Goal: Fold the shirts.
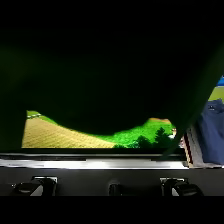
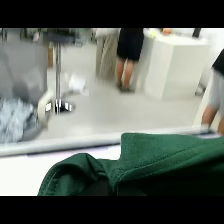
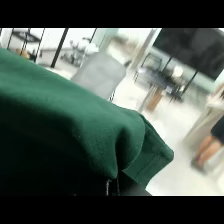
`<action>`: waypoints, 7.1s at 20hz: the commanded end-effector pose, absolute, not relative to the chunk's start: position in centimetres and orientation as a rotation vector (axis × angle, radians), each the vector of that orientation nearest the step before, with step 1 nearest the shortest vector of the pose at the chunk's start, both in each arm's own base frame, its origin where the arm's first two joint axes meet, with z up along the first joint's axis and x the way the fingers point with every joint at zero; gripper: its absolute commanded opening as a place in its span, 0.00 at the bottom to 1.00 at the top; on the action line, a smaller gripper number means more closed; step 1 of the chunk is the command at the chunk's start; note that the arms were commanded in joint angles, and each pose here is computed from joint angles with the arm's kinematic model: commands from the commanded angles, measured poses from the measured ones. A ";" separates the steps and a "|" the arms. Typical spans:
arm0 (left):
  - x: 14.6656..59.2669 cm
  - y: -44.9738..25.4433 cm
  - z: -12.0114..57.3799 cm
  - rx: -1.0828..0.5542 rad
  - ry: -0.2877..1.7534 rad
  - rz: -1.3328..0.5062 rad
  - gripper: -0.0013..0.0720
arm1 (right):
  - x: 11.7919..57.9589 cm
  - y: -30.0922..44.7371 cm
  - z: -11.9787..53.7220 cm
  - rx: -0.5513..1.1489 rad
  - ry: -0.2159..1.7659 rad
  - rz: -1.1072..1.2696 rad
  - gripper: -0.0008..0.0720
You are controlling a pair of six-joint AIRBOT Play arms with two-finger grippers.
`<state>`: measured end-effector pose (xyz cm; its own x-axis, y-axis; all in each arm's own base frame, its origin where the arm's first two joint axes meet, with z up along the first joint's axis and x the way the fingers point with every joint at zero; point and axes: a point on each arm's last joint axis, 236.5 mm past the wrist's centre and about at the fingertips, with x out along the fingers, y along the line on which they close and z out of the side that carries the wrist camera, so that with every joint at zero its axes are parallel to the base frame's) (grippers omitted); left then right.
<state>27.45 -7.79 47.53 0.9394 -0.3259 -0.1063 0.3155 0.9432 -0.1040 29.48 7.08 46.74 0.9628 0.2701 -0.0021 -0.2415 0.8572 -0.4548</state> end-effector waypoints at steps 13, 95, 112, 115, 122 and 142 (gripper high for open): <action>45.5 -7.2 -4.5 -0.254 1.328 -0.189 0.05 | 53.6 16.1 -0.8 0.002 0.964 0.615 0.08; 43.1 7.3 4.8 -0.412 1.220 -0.008 0.82 | 48.1 1.7 5.7 -0.071 1.125 0.381 0.85; 32.0 7.4 -10.6 -0.619 1.537 -0.026 0.61 | 36.2 1.7 -1.0 -0.067 1.552 0.613 0.76; 32.7 6.1 -11.1 -0.643 1.533 -0.058 0.56 | 35.6 1.6 -1.1 -0.071 1.577 0.616 0.76; 33.0 5.4 -11.0 -0.611 1.534 -0.082 0.05 | 28.4 5.2 -5.7 0.105 1.625 0.649 0.82; 33.9 3.8 -3.7 -0.588 1.409 -0.178 0.05 | 26.3 14.7 -8.4 0.290 1.511 0.773 0.07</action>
<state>33.11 4.66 -6.46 0.1209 -0.4263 -0.8965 -0.2439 0.8626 -0.4431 25.37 13.86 -10.49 -0.1173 0.6036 -0.7886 -0.1903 0.7657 0.6144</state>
